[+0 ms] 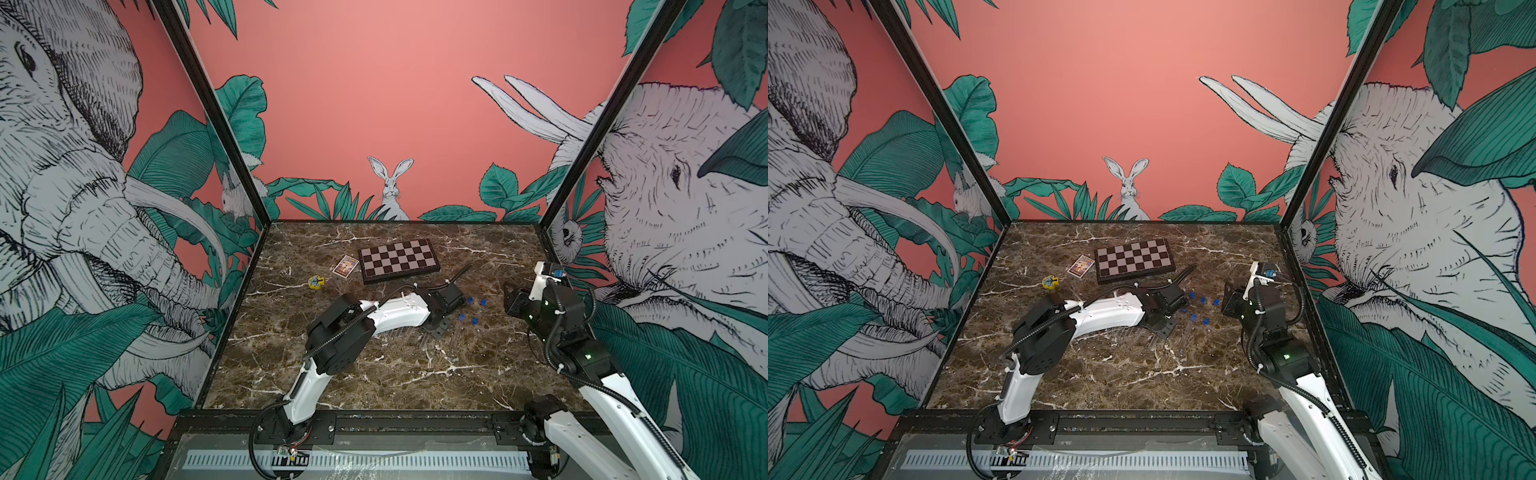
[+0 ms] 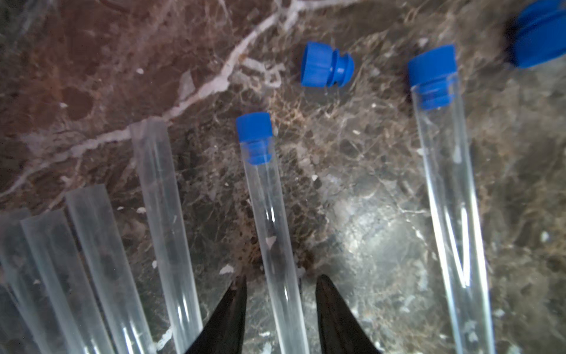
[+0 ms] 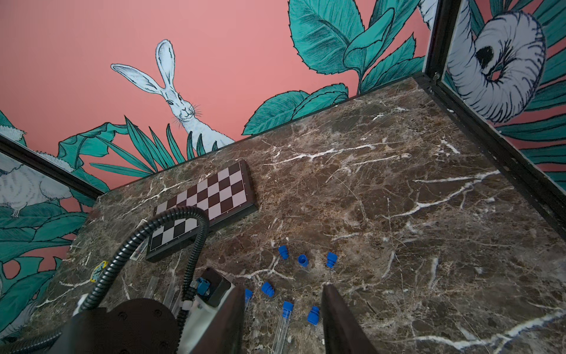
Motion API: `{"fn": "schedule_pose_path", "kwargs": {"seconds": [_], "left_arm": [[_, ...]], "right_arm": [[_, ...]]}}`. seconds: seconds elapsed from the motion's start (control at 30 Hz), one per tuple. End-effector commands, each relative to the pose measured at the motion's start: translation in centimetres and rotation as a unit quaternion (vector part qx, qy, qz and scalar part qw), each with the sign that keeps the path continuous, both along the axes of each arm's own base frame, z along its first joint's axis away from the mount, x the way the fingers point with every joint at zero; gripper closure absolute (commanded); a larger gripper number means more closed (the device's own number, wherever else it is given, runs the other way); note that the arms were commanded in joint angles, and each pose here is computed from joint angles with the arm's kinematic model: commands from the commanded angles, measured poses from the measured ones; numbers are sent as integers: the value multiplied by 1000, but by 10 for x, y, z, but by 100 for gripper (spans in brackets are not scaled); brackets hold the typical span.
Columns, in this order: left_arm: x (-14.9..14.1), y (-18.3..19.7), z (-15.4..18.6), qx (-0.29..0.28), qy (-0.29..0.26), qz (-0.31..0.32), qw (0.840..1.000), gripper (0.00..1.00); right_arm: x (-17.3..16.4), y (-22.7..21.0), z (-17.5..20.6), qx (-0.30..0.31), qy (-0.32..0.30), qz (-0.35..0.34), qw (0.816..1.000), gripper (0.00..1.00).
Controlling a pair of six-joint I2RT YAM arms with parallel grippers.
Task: Remove stoppers from test tubes
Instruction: Pick up the test tube at the center of the board.
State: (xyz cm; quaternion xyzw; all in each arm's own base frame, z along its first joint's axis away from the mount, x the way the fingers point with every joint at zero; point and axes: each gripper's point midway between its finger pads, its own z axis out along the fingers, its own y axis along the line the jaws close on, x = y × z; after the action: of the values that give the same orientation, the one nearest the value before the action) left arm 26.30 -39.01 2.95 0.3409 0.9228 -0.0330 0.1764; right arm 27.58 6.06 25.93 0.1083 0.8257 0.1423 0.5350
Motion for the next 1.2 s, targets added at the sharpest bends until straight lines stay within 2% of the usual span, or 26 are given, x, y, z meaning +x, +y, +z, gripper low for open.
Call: {"fn": "schedule_pose_path", "kwargs": {"seconds": [0.0,0.5,0.83,0.97,1.17], "left_arm": [[-2,1,4,-11,13,17,1000,59],[-5,7,-16,3,33,23,999,73],[0,11,-6,1,19,27,999,86],[6,11,24,-17,-11,25,999,89],[11,8,114,-119,-96,1,988,90]], "right_arm": [[1,1,5,14,-9,-1,1000,59],[2,3,1,22,-2,0,1000,58],[4,6,-3,30,5,5,1000,58],[5,11,-7,44,11,12,999,58],[11,30,-22,82,35,42,995,56]]}}
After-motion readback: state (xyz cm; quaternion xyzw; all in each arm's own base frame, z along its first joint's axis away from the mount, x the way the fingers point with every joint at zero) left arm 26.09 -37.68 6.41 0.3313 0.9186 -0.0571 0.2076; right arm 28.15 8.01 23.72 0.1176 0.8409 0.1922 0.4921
